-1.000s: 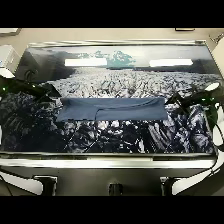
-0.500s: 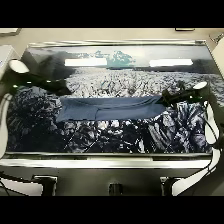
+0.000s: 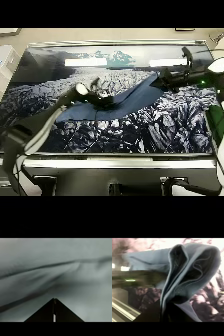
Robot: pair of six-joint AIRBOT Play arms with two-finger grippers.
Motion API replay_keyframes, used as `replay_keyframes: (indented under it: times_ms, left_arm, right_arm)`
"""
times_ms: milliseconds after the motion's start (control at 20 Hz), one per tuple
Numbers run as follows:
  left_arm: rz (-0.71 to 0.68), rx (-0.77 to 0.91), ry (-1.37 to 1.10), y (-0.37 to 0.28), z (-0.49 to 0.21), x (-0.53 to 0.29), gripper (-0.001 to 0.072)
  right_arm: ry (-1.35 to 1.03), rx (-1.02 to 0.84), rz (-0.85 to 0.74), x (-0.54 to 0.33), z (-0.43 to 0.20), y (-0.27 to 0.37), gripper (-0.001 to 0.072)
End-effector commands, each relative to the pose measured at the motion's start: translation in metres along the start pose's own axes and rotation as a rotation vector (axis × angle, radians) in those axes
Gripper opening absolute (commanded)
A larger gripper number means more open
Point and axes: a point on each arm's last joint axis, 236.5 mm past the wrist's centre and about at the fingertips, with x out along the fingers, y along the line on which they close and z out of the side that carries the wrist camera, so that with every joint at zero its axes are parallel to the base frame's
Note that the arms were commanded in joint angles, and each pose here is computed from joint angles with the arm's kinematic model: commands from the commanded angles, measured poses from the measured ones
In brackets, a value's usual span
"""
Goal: Fold the clothes and pants, and hang the long-sleeved shirts on hangers.
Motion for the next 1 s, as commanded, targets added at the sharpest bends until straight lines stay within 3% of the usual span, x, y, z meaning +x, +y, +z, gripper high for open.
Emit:
replay_keyframes:
  times_ms: [0, 200, 400, 600, 950]
  left_arm:
    - [-0.188, -0.223, 0.013, -0.058, -0.033, 0.064, 0.0018]
    - [-0.296, -0.326, -0.062, -0.107, -0.049, 0.094, 0.0018]
    - [-0.294, -0.307, -0.121, -0.097, -0.024, 0.083, 0.0016]
    - [-0.143, -0.104, -0.149, -0.037, 0.031, 0.005, 0.0015]
    - [0.241, 0.068, -0.414, 0.073, 0.107, -0.258, 0.0016]
  right_arm:
    - [-0.067, -0.098, 0.035, -0.027, -0.01, 0.054, 0.0032]
    - [-0.087, -0.106, 0.036, -0.033, -0.013, 0.064, 0.0032]
    - [-0.051, -0.093, 0.024, -0.018, -0.015, 0.057, 0.0032]
    - [0.026, -0.103, 0.054, 0.043, -0.024, 0.069, 0.0032]
    - [0.101, 0.053, 0.149, 0.205, -0.056, 0.093, 0.0033]
